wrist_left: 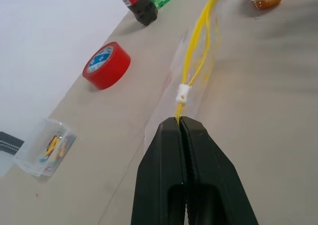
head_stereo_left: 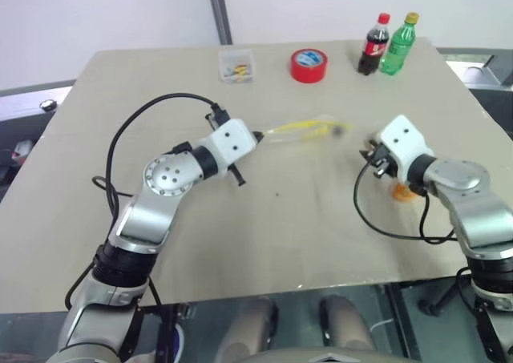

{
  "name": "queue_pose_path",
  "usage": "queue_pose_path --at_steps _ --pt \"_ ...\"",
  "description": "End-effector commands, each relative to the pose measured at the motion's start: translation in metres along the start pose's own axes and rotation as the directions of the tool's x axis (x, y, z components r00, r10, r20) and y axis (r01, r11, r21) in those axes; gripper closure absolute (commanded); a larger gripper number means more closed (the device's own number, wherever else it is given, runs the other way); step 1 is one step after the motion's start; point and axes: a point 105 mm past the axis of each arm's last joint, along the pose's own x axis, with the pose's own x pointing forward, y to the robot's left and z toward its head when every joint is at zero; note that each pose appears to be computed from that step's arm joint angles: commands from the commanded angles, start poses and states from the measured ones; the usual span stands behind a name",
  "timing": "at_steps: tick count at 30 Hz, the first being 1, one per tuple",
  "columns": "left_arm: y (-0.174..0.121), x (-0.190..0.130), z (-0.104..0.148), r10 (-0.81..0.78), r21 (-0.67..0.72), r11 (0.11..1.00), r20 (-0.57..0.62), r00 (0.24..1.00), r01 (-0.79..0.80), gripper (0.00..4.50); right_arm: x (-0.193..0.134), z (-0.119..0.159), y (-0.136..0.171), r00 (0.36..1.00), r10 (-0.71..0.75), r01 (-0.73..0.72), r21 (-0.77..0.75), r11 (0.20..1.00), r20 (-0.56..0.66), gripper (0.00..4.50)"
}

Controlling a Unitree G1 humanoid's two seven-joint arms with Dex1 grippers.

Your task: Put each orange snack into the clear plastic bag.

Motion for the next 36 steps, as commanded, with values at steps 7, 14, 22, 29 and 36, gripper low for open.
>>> queue_pose_path --at_steps 7,14,22,29,36 --pt "0.007 0.000 0.014 0.035 0.038 0.999 0.050 0.998 -0.037 4.50 0.035 0.067 0.060 0.966 0.114 -0.174 0.255 0.951 0.234 4.46" --pt "0.002 -0.002 0.015 0.030 0.039 0.999 0.053 0.998 -0.032 4.50 0.056 0.075 0.070 0.961 0.065 -0.174 0.409 0.896 0.267 4.46" --pt "-0.001 -0.003 0.017 0.020 0.046 0.999 0.059 0.998 -0.023 4.50 0.071 0.075 0.077 0.965 0.058 -0.178 0.471 0.864 0.256 4.46" --pt "-0.004 -0.002 0.019 0.008 0.038 0.999 0.068 0.998 -0.011 4.50 0.088 0.045 0.072 0.991 -0.013 -0.053 0.471 0.880 0.135 4.46" --pt "-0.013 -0.009 0.011 -0.028 0.063 0.998 0.044 0.999 0.025 4.50 0.093 0.019 0.053 0.985 -0.107 0.134 -0.217 0.967 0.134 4.46"
